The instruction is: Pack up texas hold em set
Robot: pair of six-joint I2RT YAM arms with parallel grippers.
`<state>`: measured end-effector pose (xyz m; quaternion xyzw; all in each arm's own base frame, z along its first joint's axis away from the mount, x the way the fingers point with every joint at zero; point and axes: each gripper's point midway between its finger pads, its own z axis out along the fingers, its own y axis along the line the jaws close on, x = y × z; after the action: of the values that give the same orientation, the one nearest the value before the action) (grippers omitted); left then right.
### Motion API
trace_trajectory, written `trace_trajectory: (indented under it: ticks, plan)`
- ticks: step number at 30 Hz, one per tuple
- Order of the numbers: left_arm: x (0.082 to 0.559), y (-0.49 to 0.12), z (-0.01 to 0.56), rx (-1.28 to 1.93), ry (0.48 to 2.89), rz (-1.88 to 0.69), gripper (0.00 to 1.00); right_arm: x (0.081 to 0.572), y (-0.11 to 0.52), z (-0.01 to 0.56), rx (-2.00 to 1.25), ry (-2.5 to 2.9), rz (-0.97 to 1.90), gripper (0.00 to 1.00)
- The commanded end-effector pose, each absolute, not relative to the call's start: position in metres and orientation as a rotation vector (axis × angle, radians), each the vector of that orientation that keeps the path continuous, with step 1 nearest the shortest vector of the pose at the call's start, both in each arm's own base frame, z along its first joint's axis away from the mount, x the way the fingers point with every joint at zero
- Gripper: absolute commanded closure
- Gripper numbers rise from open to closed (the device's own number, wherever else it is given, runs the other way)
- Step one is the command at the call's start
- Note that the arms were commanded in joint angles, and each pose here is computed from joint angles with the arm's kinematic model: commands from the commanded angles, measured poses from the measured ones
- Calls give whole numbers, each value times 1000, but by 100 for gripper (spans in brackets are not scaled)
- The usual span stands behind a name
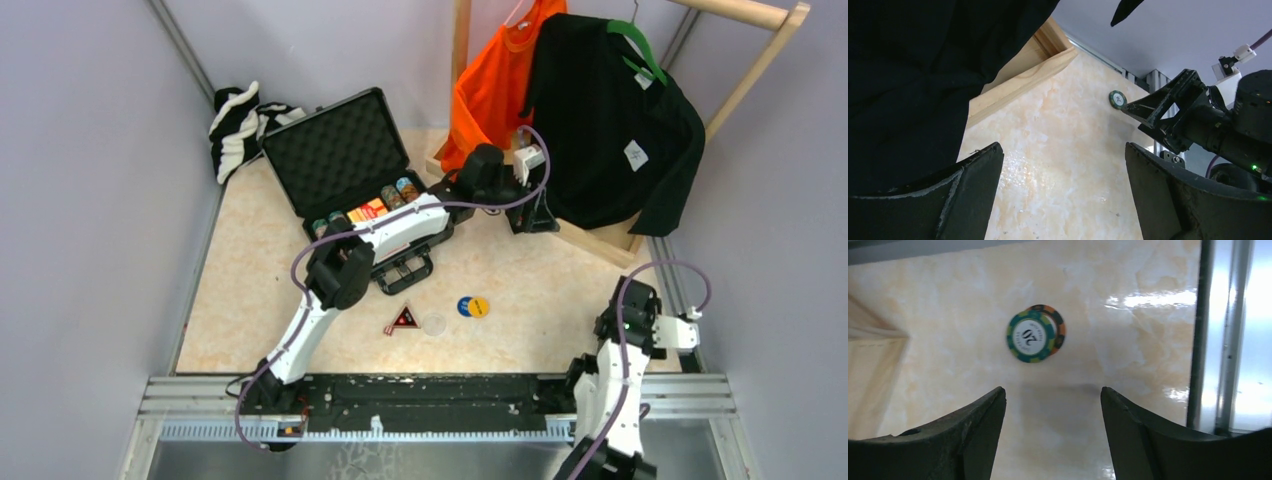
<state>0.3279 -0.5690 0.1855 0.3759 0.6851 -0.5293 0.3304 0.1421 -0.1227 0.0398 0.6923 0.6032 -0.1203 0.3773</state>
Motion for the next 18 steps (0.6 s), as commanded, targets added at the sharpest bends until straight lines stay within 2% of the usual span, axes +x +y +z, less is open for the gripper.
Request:
trace_trajectory:
  ticks: [1, 5, 10, 18]
  plan:
    - [326, -571, 201, 959, 1761, -1364, 4, 141, -145, 51, 1794, 1500, -470, 29]
    - [328, -577, 209, 960, 1730, -1387, 4, 148, -155, 56, 1754, 1529, -532, 37]
    - [325, -580, 203, 953, 1720, -1428, 4, 158, -167, 72, 1691, 1568, -581, 37]
    - [323, -583, 191, 962, 1723, -1449, 3, 180, -168, 57, 1718, 1747, -510, 36]
